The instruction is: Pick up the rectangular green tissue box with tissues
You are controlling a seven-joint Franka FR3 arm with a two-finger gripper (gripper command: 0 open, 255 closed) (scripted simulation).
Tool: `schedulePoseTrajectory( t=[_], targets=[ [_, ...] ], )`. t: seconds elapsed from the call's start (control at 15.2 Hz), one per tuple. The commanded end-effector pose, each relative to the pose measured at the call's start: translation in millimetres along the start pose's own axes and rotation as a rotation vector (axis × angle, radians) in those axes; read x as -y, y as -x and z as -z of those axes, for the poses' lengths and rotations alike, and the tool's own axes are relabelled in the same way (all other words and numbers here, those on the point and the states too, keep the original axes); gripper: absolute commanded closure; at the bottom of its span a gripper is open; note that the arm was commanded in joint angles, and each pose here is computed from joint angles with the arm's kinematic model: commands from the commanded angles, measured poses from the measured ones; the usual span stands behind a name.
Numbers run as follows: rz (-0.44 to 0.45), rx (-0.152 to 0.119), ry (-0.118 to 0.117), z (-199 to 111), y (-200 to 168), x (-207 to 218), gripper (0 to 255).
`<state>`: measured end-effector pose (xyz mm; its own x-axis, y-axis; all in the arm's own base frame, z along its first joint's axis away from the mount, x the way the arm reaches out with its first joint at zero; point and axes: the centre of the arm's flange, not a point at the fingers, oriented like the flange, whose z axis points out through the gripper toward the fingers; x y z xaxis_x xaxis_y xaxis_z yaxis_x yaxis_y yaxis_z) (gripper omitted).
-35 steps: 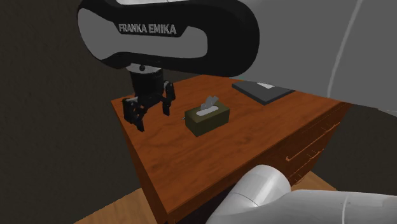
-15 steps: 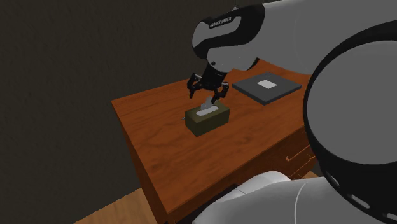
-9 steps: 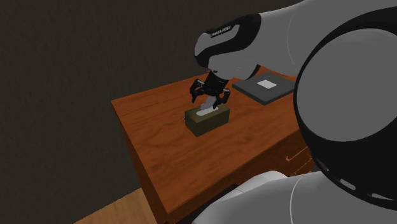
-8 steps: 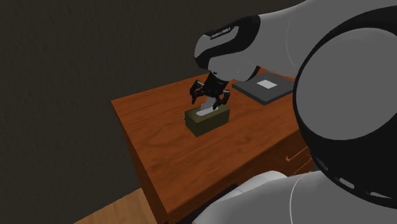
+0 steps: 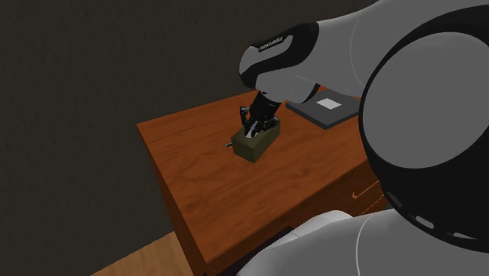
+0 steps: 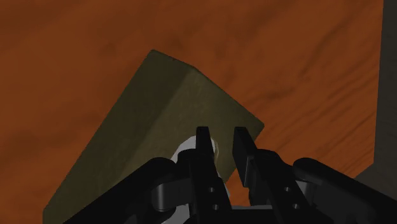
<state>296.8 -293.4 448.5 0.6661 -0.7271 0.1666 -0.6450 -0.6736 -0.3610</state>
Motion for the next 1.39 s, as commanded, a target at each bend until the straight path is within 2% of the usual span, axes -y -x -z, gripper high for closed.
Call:
schedulePoseTrajectory(
  t=[0.0,0.2,1.19,1.32],
  targets=[
    [0.0,0.004,0.001,-1,0,0,255],
    [0.0,0.003,0.001,-1,1,-1,255],
    [0.0,0.003,0.001,71,-13,28,255],
    [0.0,0.003,0.001,72,-13,28,255]
  ],
)
